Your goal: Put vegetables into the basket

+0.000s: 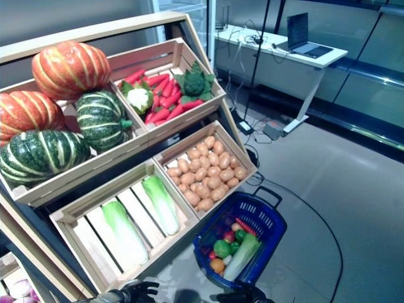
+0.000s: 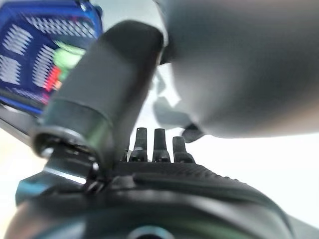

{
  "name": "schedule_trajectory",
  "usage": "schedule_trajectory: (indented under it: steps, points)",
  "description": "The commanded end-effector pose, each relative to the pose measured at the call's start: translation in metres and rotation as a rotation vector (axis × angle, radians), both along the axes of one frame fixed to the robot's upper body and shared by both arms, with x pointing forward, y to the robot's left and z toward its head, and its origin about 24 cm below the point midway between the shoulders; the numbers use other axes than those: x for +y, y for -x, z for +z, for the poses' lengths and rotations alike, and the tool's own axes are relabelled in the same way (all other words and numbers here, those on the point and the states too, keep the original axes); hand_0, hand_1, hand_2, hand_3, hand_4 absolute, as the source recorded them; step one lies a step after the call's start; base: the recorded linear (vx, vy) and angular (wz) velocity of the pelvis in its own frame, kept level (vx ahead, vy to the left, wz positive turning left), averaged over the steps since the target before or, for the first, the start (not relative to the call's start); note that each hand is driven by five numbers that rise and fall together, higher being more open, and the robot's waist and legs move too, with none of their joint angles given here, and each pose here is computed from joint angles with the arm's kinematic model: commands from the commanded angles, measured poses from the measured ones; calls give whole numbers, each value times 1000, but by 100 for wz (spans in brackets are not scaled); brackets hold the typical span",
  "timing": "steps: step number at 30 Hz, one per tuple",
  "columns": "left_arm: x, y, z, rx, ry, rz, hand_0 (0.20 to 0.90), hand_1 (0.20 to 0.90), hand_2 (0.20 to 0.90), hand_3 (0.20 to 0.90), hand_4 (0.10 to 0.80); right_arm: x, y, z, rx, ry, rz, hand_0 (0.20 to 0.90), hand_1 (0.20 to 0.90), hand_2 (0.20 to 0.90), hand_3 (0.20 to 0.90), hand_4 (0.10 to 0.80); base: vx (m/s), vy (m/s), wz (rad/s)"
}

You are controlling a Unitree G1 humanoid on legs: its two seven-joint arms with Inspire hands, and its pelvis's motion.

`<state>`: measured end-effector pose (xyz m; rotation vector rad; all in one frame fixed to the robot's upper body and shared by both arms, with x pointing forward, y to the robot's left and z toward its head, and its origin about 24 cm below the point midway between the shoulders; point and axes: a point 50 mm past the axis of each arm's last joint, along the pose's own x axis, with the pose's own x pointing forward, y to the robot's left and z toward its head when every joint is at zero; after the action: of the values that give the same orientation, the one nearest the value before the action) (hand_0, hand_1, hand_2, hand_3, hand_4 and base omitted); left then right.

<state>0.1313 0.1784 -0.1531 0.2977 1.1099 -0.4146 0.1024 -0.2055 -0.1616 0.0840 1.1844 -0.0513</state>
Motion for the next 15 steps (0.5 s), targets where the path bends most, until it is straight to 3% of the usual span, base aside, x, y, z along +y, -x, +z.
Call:
schedule_trajectory:
  steps: [1,2,4,7,15]
  points:
    - [-8,-78,44,-364,9,-141,900,900,900,900,800,13,-22,5,-70,-60,30,900,900,900,900,800,-63,21,0]
    - [-10,-102,71,-513,-14,-186,900,900,900,900,800,10,-25,7,-82,-52,23,900,900,900,900,800,-51,14,-1]
    - [-4,-115,90,-603,-53,-206,900,900,900,900,800,6,-25,8,-91,-48,11,900,900,900,900,800,-32,7,-1]
    - [9,-129,116,-713,-126,-237,900,900,900,900,800,0,-24,10,-105,-49,-14,900,900,900,900,800,-18,-5,1]
    - [63,-149,186,-1011,-605,-466,900,900,900,900,800,-17,-11,10,-128,-33,-57,900,900,900,900,800,-2,-19,7]
